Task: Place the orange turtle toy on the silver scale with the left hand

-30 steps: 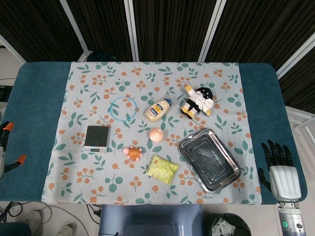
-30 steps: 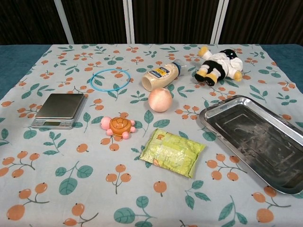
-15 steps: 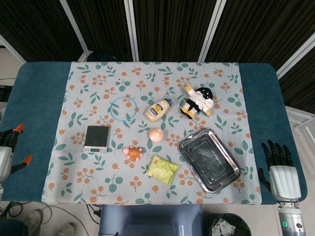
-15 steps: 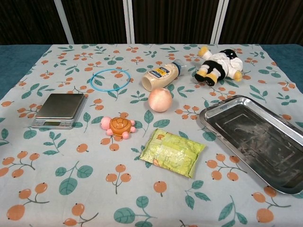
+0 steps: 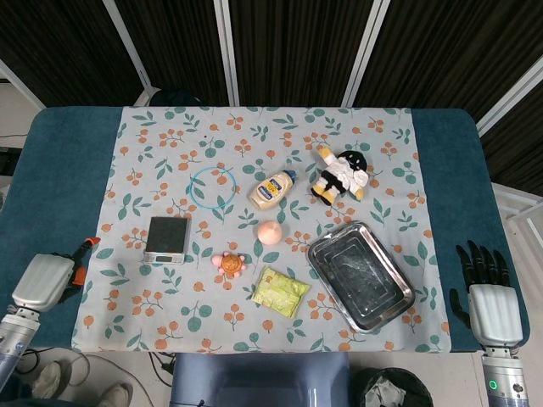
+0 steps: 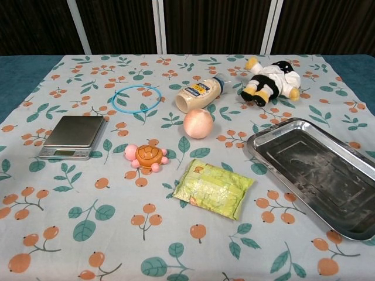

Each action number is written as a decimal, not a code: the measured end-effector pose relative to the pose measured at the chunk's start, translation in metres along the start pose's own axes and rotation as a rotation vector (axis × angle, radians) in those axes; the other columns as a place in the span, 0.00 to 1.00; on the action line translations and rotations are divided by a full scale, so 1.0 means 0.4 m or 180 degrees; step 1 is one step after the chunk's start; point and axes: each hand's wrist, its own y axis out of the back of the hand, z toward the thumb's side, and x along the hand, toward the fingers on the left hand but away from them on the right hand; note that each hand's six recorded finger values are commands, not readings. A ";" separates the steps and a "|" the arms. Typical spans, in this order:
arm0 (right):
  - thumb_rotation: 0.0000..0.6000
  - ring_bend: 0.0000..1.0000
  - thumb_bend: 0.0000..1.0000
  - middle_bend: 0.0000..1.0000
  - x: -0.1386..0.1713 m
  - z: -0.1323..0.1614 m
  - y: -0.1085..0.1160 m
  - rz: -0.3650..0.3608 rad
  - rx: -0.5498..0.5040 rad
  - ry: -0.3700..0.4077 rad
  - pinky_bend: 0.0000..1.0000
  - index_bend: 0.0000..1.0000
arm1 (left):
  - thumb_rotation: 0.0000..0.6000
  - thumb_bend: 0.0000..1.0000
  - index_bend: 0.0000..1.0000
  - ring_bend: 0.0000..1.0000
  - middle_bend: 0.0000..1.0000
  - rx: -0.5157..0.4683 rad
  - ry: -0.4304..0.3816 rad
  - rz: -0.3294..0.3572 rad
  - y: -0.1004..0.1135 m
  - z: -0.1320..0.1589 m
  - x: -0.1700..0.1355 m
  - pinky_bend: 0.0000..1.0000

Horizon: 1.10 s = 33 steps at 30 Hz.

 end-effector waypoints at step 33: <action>1.00 0.01 0.53 0.00 0.003 -0.015 0.013 -0.0049 -0.0047 -0.0046 0.00 0.00 | 1.00 0.65 0.16 0.66 0.74 0.0470 -0.0327 -0.0782 -0.139 0.133 0.122 0.65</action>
